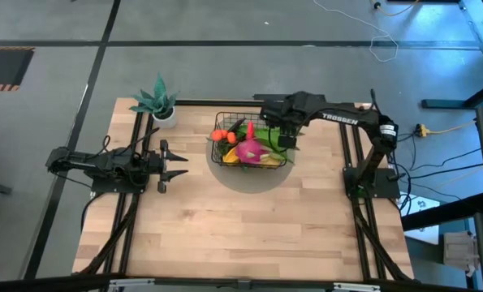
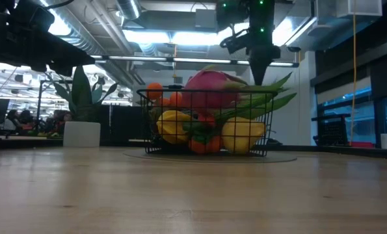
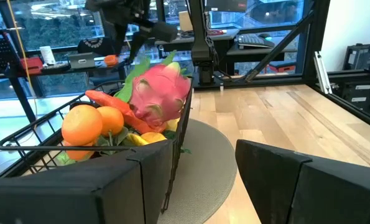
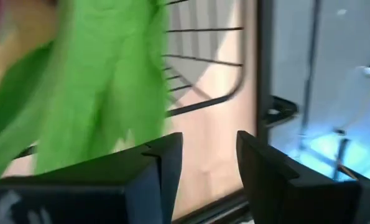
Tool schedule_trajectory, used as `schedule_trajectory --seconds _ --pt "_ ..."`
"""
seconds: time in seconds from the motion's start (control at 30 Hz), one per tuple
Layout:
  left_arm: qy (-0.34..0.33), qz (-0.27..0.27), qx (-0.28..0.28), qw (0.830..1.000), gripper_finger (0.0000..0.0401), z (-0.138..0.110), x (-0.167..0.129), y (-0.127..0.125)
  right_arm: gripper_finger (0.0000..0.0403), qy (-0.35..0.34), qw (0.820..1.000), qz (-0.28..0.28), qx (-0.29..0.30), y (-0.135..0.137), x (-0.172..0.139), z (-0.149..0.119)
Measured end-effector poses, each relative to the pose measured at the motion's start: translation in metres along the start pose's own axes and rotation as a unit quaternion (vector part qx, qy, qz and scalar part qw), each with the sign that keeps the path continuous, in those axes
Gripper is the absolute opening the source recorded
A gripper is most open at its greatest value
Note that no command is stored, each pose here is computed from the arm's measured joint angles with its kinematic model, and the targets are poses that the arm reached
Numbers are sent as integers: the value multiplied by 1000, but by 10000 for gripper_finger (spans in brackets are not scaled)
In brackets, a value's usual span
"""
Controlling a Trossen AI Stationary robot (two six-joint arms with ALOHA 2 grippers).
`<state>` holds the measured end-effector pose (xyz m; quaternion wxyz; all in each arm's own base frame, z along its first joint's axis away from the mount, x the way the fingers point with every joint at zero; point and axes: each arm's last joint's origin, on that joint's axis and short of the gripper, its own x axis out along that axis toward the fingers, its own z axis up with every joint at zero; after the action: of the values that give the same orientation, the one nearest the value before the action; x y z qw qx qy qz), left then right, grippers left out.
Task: Build produce basket
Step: Adjust the leaf lettuce
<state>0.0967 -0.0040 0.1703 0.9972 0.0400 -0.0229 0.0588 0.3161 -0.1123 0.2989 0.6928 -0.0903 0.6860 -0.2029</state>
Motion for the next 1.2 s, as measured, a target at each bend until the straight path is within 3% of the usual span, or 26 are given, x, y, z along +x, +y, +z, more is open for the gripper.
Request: schedule_trajectory --seconds 0.17,0.37,0.5,0.93,1.2 --pt "0 0 0 1000 173 0 0 0 140 -16 1000 -19 9 -6 -7 3" --pt "0 0 0 1000 173 0 0 0 140 -34 989 143 16 -1 -11 2" --pt "0 0 0 1000 173 0 0 0 140 -21 982 183 40 4 -10 0" --pt "0 0 -1 1000 173 0 0 0 140 54 978 199 27 21 23 -13" --pt "0 0 0 1000 173 0 0 0 140 32 963 265 34 22 18 -10"
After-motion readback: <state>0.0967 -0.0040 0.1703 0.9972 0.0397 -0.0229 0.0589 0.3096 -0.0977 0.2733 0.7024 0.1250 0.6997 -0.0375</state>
